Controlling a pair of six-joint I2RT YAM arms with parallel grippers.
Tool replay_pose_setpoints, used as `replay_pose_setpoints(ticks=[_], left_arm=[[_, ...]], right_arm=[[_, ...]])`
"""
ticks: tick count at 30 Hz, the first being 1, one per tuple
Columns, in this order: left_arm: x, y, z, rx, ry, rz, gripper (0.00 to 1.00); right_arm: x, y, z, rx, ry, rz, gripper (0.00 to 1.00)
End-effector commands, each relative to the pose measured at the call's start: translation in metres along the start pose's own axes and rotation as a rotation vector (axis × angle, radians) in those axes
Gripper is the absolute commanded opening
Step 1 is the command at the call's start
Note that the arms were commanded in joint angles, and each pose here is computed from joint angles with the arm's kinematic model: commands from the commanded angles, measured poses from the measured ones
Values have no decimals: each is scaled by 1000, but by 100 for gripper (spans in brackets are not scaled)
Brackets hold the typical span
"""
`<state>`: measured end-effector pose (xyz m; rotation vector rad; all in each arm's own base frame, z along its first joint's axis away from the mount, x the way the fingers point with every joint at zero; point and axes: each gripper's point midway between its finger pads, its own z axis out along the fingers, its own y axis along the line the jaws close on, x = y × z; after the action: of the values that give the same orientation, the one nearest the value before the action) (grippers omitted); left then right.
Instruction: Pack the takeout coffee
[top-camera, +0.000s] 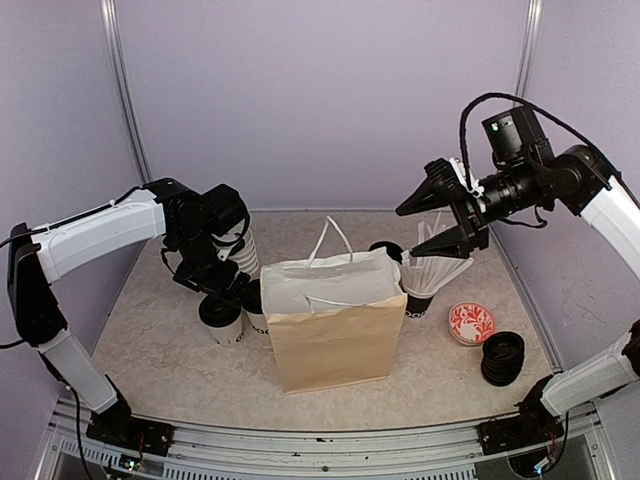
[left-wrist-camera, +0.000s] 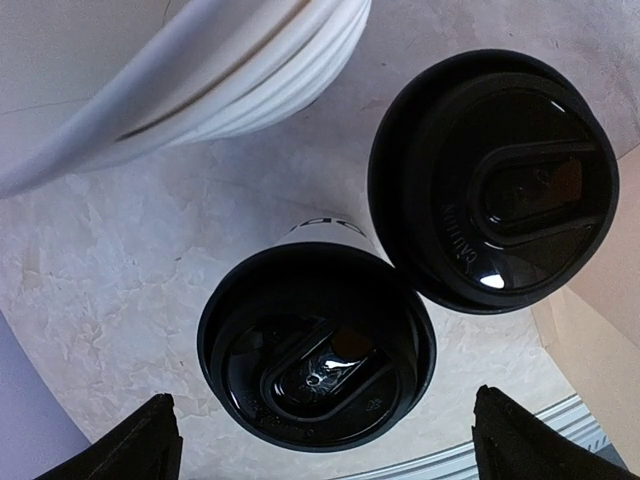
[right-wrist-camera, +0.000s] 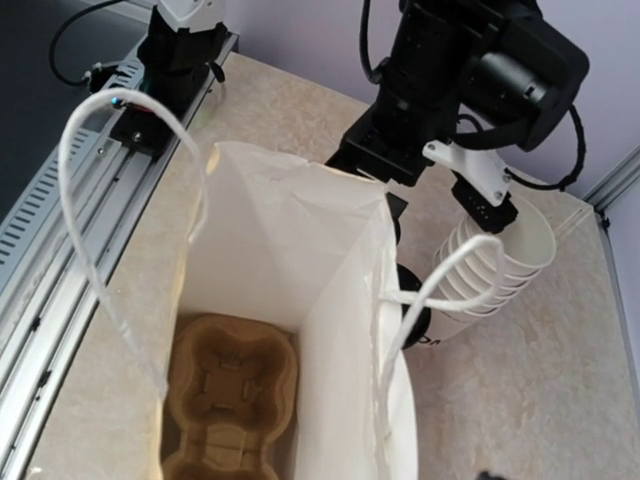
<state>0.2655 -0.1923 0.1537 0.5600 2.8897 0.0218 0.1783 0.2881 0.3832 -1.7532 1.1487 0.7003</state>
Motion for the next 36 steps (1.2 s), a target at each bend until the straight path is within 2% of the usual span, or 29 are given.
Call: replay_pose_setpoints(ticks=[1,4,7,11,13,16,23,27,36], left_arm=[[5,6,4,-12,29,-17,99],[1,14,4,-42,18,-38,99],[-15,14,-10,-40,-50,-26,99],[-31,5,-36,-8,-159,64,99],[-33,-2,-42,32,-180,126,93],[-30,-11,-41,28,-179,250,83],[2,-17,-26,42,-148,470,87],[10,-6,-12,-1,-119,495,88],[7,-10,-6,64,-126,534,88]], right_arm=[[2,0,-1,10,-5,-7,66],[1,0,-2,6,-10,-10,66],[-2,0,-3,6,-12,-15,66],[-3,1,-4,3,-13,-21,66],[-3,1,-4,3,-11,-21,66],[-1,1,-3,-2,-10,-17,66],[0,0,-1,-10,-7,-10,66],[3,0,2,-16,-5,-6,66],[9,1,7,-31,-1,6,66]])
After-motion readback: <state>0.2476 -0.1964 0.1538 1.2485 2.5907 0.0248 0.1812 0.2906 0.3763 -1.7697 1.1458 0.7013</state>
